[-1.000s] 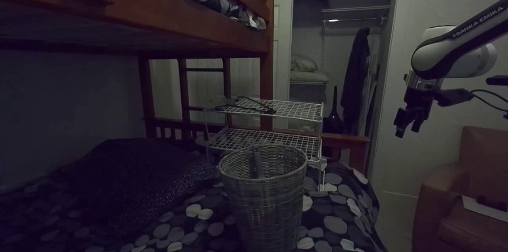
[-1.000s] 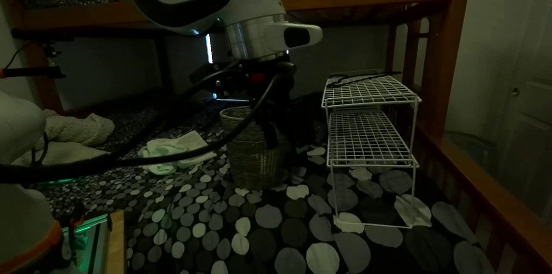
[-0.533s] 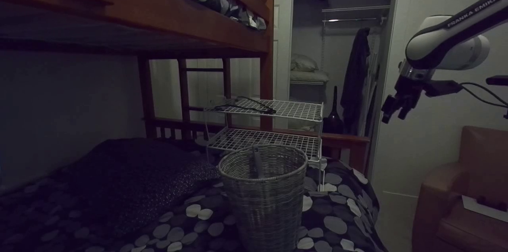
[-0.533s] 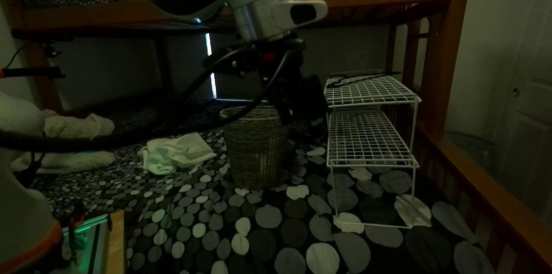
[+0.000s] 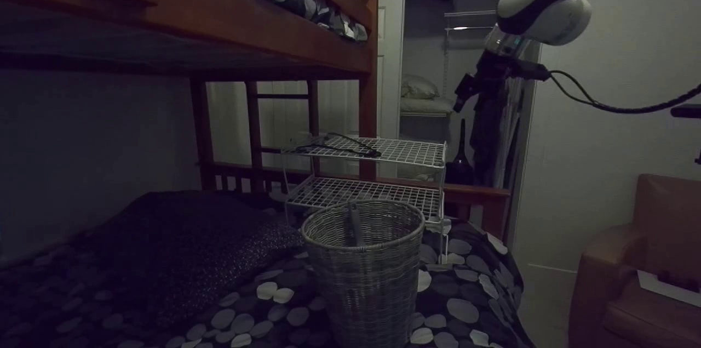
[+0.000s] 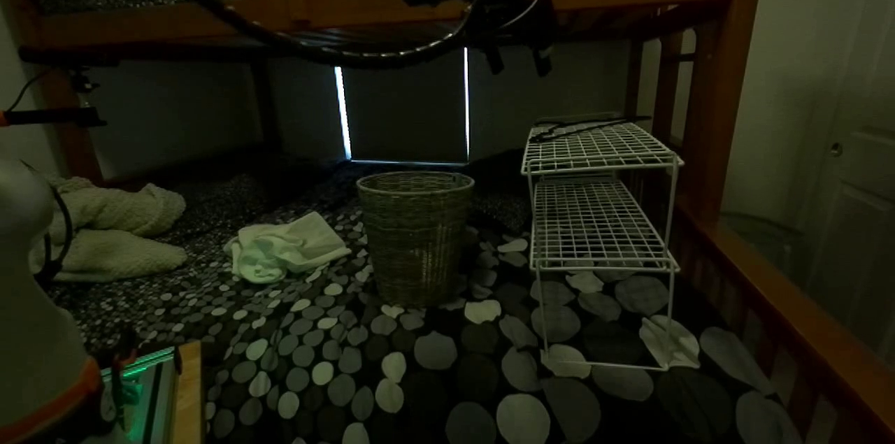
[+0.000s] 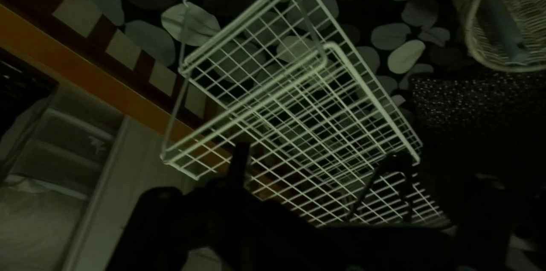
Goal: Hang the black coat hanger on the top bank
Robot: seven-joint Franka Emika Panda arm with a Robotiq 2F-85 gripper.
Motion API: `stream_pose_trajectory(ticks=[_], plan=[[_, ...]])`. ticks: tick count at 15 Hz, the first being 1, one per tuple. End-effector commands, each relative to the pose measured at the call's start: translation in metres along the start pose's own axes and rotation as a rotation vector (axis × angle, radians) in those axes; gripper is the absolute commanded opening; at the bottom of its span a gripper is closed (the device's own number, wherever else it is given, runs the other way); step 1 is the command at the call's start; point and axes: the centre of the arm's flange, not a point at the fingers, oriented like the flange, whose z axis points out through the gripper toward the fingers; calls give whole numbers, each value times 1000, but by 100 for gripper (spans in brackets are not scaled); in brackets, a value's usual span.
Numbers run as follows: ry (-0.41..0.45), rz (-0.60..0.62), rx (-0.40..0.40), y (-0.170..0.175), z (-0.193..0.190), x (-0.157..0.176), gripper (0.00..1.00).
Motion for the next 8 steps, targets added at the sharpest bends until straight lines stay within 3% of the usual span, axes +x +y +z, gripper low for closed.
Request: stream_pose_trajectory(ticks=[1, 3, 4, 8], plan=[[-18, 101, 53, -8, 19, 90, 100], [-6, 158, 92, -21, 37, 122, 100], [9, 99, 62, -25, 25, 66, 100], [11, 130, 76, -31, 49, 95, 100]])
